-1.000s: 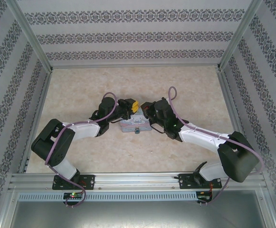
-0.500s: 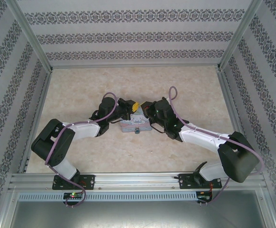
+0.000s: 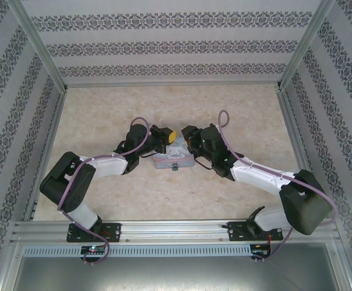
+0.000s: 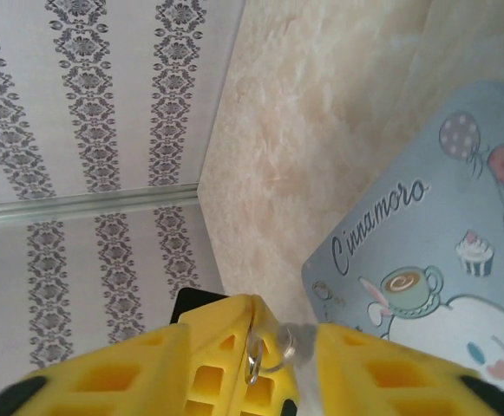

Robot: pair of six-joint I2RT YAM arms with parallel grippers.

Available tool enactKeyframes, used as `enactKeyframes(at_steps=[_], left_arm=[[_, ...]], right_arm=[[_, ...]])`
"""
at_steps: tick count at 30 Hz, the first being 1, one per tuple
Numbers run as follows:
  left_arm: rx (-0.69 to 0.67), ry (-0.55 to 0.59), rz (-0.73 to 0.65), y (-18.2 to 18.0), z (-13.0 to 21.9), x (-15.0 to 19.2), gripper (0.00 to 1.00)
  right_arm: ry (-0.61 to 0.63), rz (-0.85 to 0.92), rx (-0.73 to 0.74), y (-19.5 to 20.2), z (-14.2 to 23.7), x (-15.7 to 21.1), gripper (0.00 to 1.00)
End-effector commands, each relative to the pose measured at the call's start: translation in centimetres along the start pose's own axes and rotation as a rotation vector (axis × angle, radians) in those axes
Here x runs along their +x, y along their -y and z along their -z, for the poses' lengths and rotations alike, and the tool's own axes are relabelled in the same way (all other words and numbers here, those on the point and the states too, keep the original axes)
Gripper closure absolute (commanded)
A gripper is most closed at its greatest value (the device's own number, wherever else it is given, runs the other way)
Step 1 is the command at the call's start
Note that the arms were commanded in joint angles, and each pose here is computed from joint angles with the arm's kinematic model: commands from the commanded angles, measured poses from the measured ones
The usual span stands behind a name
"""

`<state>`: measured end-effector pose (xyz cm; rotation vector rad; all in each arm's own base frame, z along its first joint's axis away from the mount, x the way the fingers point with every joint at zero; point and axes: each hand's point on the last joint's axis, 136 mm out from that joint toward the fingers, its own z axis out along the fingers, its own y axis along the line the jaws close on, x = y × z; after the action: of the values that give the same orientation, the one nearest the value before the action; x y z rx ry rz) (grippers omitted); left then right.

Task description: Unlock the padlock with the key

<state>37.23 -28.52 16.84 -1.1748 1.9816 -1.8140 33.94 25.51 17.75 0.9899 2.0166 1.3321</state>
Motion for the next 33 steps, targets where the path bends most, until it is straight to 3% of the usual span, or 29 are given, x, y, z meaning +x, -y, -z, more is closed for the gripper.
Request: enactKeyframes(at_steps=[1, 13, 24, 33], left_arm=[[0.019, 0.009, -0.082, 0.8, 0.3, 0.3, 1.00], [-0.036, -0.004, -0.347, 1.4, 0.5, 0.5, 1.00], [-0.018, -0.007, -0.608, 6.3, -0.2, 1.6, 1.00], [0.041, 0.052, -0.674, 8.0, -1.0, 0.7, 1.00]], right_arm=[[-0.009, 0.037, 0.008, -0.1, 0.7, -0.7, 0.49], [-0.114, 0.138, 0.103, 0.9, 1.4, -2.1, 0.27], [-0.178, 0.172, 0.115, -1.2, 2.6, -3.1, 0.19], [-0.222, 0.120, 0.066, -3.3, 2.1, -3.7, 0.18]])
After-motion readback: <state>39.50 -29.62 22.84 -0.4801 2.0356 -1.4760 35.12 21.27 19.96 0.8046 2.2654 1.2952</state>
